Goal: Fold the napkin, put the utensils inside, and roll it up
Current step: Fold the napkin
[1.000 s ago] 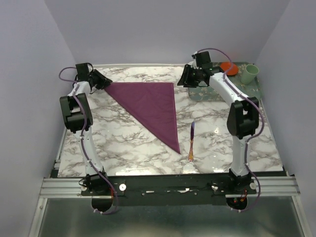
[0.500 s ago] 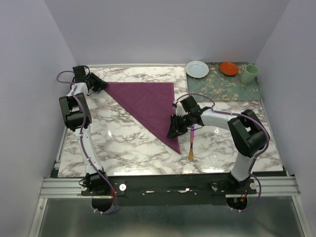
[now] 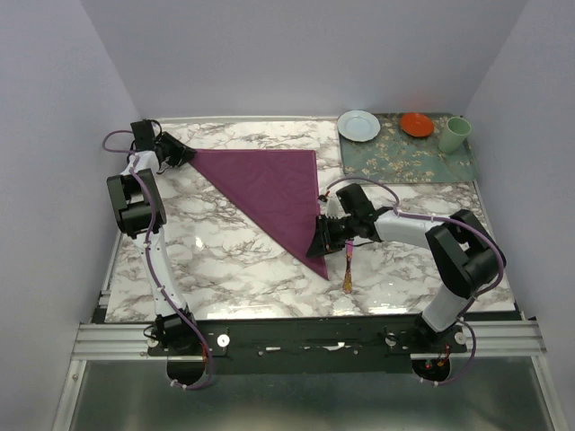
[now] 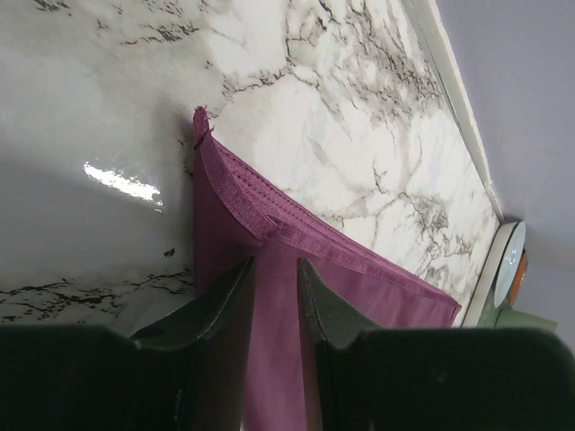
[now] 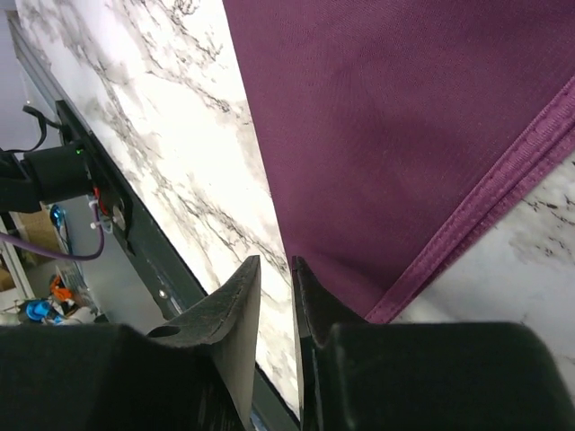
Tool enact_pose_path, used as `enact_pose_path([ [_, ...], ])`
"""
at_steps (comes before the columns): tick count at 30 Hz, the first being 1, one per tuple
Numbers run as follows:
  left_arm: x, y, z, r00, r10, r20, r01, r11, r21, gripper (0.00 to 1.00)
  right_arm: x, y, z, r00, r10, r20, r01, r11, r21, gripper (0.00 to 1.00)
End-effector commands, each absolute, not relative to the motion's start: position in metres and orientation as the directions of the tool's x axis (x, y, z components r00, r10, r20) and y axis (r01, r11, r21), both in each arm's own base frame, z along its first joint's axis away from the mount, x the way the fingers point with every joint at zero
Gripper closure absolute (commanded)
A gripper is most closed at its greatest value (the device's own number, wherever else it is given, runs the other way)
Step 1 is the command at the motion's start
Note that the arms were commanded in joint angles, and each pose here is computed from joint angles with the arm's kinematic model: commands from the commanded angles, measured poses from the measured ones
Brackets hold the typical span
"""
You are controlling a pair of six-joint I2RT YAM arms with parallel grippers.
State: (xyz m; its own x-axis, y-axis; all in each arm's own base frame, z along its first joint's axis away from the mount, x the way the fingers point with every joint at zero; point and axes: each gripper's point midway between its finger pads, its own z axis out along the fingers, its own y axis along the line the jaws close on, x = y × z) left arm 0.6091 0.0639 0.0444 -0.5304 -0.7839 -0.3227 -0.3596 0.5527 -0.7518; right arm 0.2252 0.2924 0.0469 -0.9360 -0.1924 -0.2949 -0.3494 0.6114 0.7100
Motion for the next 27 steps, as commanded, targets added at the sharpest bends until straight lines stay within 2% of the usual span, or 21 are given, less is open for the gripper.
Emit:
enact_pose_path([
  [1, 0.608, 0.069, 0.03, -0.522, -0.802, -0.292, -0.386, 0.527, -0.757, 0.66, 0.205, 0.289, 0.023, -0.955, -0.191, -0.228, -0.297, 0.601, 0.742, 0.73],
  [9, 0.61, 0.071, 0.025, -0.511, -0.813, -0.28, -0.4, 0.513, -0.759, 0.66, 0.198, 0.275, 0.0, -0.956, -0.182, -0.232, -0.293, 0.651, 0.7, 0.74],
  [14, 0.614, 0.074, 0.025, -0.518, -0.807, -0.282, -0.398, 0.519, -0.757, 0.65, 0.205, 0.274, 0.024, -0.939, -0.181, -0.291, -0.336, 0.653, 0.679, 0.74],
  [19, 0.625, 0.073, 0.054, -0.511, -0.803, -0.308, -0.345, 0.52, -0.782, 0.65, 0.21, 0.277, 0.05, -0.922, -0.187, -0.337, -0.376, 0.635, 0.675, 0.74],
  [27, 0.634, 0.073, 0.075, -0.488, -0.813, -0.316, -0.306, 0.499, -0.81, 0.64, 0.185, 0.293, 0.048, -0.929, -0.223, -0.295, -0.369, 0.583, 0.723, 0.74],
])
